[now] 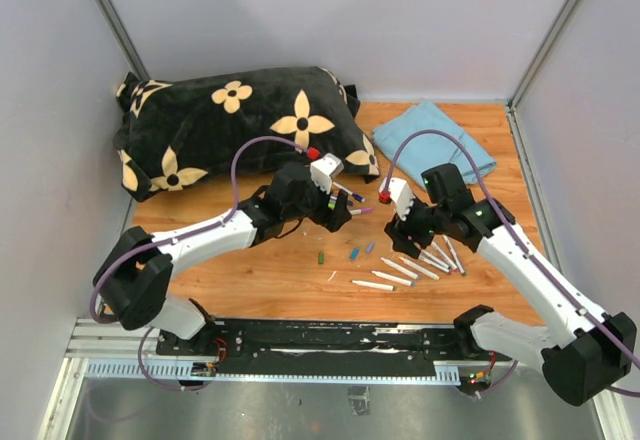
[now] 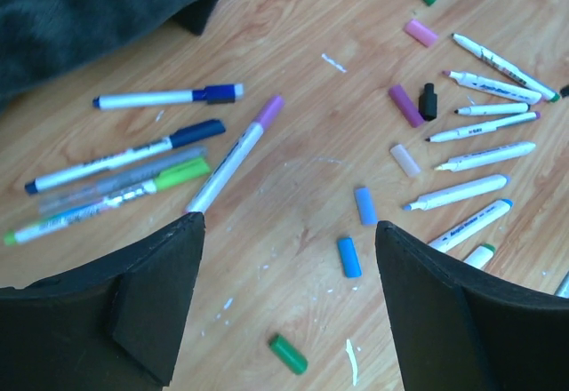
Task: Open the pen caps
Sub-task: Pick up the pen from the center of the board.
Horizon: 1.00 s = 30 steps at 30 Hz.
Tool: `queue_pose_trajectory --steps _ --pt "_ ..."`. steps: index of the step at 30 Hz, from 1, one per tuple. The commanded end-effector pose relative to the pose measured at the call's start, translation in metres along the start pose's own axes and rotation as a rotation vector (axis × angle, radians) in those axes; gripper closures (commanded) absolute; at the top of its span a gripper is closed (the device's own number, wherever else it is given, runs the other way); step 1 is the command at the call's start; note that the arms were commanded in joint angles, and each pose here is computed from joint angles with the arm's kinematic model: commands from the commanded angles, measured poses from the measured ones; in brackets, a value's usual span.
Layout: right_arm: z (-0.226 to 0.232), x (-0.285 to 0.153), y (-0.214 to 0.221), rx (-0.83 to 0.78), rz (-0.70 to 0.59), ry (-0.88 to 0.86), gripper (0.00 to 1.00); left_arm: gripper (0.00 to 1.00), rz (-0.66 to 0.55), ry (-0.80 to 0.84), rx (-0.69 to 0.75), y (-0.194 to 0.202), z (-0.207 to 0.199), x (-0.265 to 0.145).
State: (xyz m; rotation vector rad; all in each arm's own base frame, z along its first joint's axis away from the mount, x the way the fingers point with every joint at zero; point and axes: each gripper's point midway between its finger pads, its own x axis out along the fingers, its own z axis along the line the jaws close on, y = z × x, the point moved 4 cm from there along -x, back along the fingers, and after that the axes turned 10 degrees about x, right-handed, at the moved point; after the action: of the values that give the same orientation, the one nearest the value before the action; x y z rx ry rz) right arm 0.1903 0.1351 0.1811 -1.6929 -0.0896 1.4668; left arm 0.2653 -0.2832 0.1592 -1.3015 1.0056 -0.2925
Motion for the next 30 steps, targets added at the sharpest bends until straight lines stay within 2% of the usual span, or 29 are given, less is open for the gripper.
queue_pose_trajectory --steps 1,5,9,19,30 --pt "-0.011 -0.013 0.0 0.085 -0.042 0.057 0.36 0.19 0.047 0.118 0.127 -0.005 -0.006 0.011" --pt "-0.021 -0.02 0.001 0.16 -0.07 0.084 0.36 0.23 0.123 0.145 0.196 0.0 -0.003 0.029" --pt "-0.032 -0.025 0.004 0.211 -0.08 0.127 0.37 0.32 0.189 0.16 0.255 0.008 0.003 0.051" --pt "-0.043 -0.035 0.008 0.261 -0.11 0.166 0.37 0.5 0.319 0.161 0.304 0.021 0.012 0.095" --pt "-0.041 -0.032 0.008 0.259 -0.107 0.149 0.37 0.56 0.377 0.113 0.339 0.029 0.019 0.112"
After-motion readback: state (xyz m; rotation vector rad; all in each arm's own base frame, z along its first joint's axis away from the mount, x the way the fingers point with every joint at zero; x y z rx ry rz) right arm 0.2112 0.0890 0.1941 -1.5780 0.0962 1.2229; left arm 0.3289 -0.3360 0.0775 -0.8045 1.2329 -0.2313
